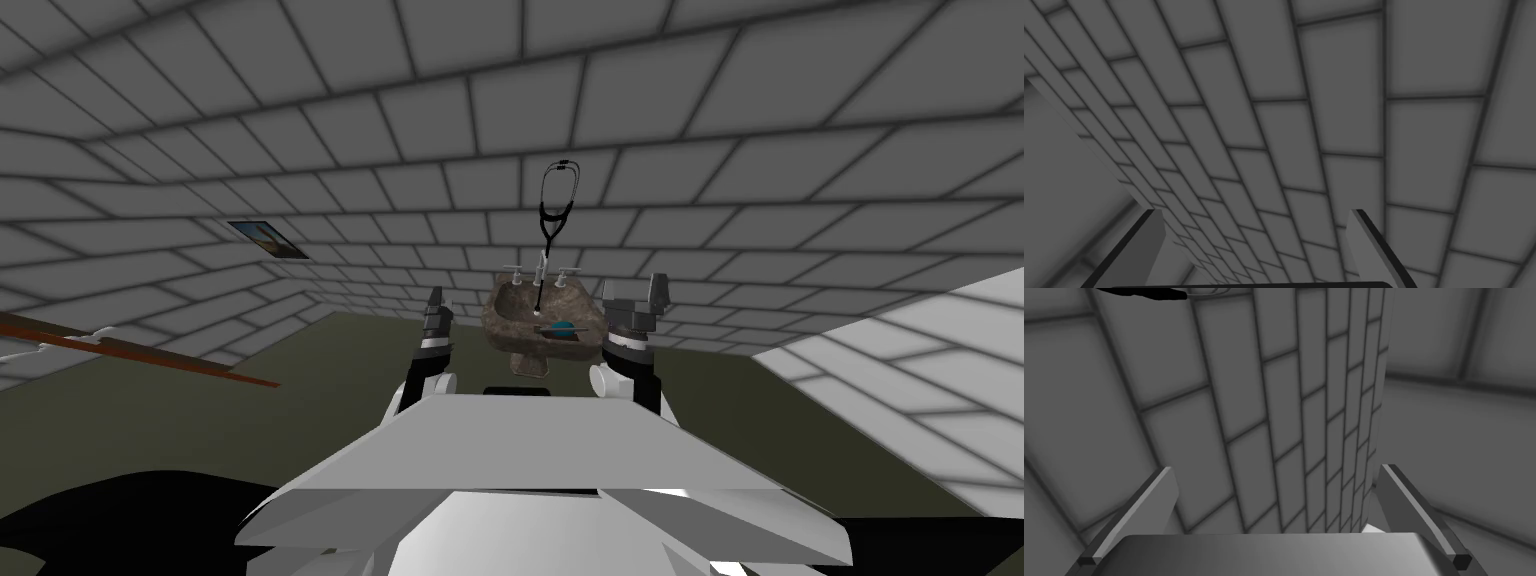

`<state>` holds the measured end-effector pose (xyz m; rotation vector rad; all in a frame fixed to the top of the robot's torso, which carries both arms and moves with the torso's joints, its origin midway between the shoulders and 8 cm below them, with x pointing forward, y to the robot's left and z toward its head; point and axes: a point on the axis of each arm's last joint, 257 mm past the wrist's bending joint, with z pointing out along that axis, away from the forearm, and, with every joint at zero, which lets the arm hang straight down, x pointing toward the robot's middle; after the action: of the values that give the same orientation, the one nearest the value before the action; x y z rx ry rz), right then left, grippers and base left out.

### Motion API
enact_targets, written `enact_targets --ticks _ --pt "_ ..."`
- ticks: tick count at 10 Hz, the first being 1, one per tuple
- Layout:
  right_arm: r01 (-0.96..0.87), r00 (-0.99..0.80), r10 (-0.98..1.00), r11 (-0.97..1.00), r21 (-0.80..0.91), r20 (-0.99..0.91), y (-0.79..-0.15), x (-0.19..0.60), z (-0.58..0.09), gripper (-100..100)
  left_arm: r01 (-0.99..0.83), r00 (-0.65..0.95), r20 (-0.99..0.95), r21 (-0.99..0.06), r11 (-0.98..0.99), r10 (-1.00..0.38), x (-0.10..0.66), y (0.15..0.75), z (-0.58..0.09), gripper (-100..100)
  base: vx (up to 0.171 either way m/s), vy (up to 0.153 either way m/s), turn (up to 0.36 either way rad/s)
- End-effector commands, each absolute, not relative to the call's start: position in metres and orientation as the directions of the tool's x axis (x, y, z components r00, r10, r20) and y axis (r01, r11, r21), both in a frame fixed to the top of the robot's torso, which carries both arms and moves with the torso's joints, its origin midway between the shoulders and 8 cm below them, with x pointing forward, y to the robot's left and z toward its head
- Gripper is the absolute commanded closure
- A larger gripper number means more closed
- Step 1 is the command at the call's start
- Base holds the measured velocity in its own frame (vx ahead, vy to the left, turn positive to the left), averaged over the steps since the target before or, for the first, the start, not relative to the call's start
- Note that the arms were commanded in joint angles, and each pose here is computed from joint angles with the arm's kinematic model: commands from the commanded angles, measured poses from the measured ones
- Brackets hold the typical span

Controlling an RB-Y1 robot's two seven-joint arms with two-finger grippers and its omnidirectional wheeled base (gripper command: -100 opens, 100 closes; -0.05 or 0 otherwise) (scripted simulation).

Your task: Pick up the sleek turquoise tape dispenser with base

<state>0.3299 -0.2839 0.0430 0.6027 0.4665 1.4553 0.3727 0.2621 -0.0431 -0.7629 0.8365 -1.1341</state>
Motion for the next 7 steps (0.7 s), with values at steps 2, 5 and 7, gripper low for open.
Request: enact_targets --ticks 2,5,7 --pt "-0.759 0.053 0.998 0.063 0.648 -0.035 -0.267 0.332 0.036 -100 0.451 0.202 -0.174 -0.857 0.249 -0.964 0.373 0.262 -0.043 0 -0.066 -0.002 0.022" --pt "-0.746 0.04 0.988 0.129 0.653 -0.149 -0.247 0.334 0.024 -100 0.451 0.202 -0.174 -0.857 0.249 -0.964 0.373 0.262 -0.043 0 -0.147 -0.002 0.026" --pt "-0.734 0.025 0.964 0.198 0.65 -0.264 -0.229 0.334 0.007 -100 0.451 0.202 -0.174 -0.857 0.249 -0.964 0.373 0.262 -0.043 0 -0.177 0.002 0.047"
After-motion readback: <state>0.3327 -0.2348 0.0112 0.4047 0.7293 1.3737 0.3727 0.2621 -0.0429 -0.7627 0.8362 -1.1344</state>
